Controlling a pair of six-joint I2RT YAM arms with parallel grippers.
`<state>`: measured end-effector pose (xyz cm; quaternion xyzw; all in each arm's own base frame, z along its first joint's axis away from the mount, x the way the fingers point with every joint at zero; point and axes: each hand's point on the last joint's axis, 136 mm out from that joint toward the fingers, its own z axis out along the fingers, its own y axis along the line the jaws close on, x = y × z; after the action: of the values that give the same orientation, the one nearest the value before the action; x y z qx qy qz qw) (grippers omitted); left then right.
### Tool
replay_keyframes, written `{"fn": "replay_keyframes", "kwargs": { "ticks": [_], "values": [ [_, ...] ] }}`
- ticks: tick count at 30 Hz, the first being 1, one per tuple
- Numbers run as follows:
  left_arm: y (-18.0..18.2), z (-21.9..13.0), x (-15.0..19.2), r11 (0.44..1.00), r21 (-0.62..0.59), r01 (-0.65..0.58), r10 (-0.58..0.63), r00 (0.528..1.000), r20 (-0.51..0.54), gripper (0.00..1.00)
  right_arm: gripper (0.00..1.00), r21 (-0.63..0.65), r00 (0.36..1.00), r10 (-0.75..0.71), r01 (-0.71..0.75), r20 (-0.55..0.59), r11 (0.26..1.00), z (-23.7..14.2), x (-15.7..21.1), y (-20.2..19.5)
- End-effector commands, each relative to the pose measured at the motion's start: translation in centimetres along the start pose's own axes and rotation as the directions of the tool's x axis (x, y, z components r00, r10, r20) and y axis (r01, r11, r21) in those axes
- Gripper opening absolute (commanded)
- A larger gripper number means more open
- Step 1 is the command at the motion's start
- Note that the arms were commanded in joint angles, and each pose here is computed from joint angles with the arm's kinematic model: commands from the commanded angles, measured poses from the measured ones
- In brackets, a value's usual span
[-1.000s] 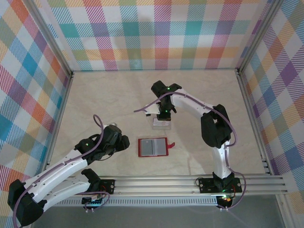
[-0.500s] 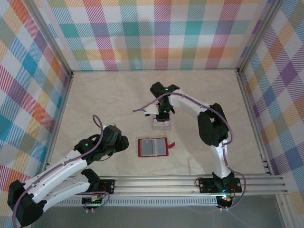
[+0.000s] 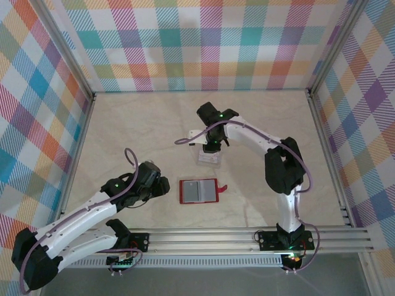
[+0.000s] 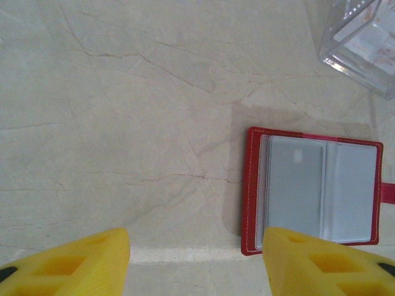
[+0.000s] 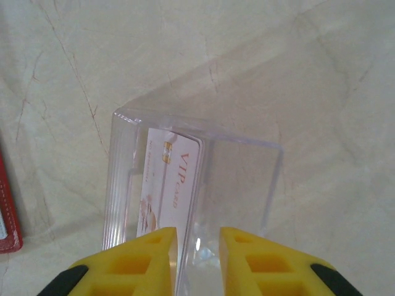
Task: Take the credit cards out of the card holder
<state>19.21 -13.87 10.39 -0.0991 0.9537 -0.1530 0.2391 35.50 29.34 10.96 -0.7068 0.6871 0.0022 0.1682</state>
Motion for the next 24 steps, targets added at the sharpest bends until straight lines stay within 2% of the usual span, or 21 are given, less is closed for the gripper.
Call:
{"fn": "replay_keyframes", "kwargs": {
  "ticks": [1,5,9,11,15,19,24],
  "values": [
    [-1.5,0.3,-0.5,0.999,0.041,-0.005,0.006,1.0,-0.018,0.59,0.26,0.057,0.999,0.013,-0.015,0.029,0.998,-1.7,-0.6,-0.4],
    [-2.5,1.1,-0.3,0.998,0.056,-0.015,0.018,0.998,-0.054,0.56,0.27,0.072,0.997,0.067,-0.07,0.038,0.995,-2.2,-0.5,-0.5],
    [-4.0,2.1,-0.1,0.996,0.092,-0.019,0.028,0.995,-0.096,0.46,0.27,0.079,0.97,0.216,-0.225,0.107,0.971,-3.2,-1.2,-0.5],
    [-4.5,2.7,0.0,0.995,0.096,-0.019,0.03,0.993,-0.116,0.41,0.27,0.053,0.933,0.32,-0.333,0.163,0.942,-3.9,-1.7,-0.2],
    [-5.2,3.8,0.2,0.995,0.095,-0.019,0.034,0.987,-0.154,0.33,0.27,-0.029,0.816,0.525,-0.534,0.241,0.845,-4.7,-2.3,0.9],
    [-5.9,4.9,0.5,0.995,0.097,-0.017,0.036,0.981,-0.19,0.25,0.26,-0.139,0.635,0.72,-0.715,0.279,0.685,-5.2,-2.3,2.5],
    [-5.9,5.6,0.7,0.997,0.077,-0.022,0.038,0.977,-0.21,0.2,0.22,-0.3,0.422,0.869,-0.82,0.26,0.487,-5.4,-2.3,5.0]
  ]
}}
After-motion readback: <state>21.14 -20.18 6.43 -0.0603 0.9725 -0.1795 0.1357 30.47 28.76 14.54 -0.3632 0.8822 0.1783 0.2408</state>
